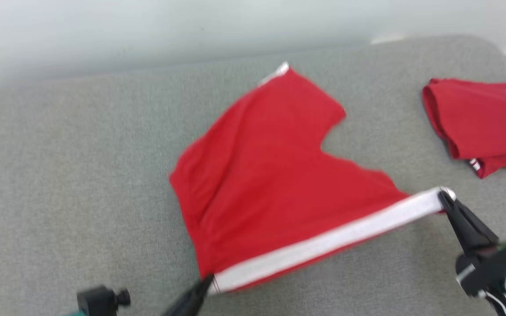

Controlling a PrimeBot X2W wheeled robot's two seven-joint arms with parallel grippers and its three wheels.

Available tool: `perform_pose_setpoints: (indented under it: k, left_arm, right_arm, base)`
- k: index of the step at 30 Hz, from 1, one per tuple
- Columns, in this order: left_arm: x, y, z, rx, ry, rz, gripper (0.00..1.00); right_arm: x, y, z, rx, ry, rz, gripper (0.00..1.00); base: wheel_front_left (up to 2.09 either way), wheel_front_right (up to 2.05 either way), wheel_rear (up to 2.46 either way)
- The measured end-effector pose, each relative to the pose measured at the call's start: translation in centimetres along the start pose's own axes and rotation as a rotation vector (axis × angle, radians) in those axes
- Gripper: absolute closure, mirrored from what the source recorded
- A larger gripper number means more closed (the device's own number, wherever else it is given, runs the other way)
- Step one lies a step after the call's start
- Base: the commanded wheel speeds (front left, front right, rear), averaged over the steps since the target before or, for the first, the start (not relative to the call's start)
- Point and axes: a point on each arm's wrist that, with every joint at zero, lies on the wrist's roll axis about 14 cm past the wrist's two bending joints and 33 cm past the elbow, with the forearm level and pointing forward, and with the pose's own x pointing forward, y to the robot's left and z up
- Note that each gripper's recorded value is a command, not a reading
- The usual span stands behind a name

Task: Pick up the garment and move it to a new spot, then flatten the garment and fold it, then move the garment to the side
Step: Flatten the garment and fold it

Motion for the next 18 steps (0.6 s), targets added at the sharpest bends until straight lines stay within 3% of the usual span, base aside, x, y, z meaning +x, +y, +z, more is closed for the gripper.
perform_pose_setpoints:
  k: [8, 18]
  left_arm:
    - [-0.5, -2.3, 0.0, -0.14, -0.04, -0.017, 1.0]
    - [3.7, 0.3, 4.2, -0.271, -0.193, 0.015, 1.0]
  right_arm:
    - [-2.0, -0.8, 0.3, -0.022, 0.034, -0.019, 1.0]
    - [5.9, -1.1, 3.4, -0.057, 0.052, 0.003, 1.0]
  base:
    - [0.0, 0.0, 0.0]
    - [0.0, 0.0, 0.0]
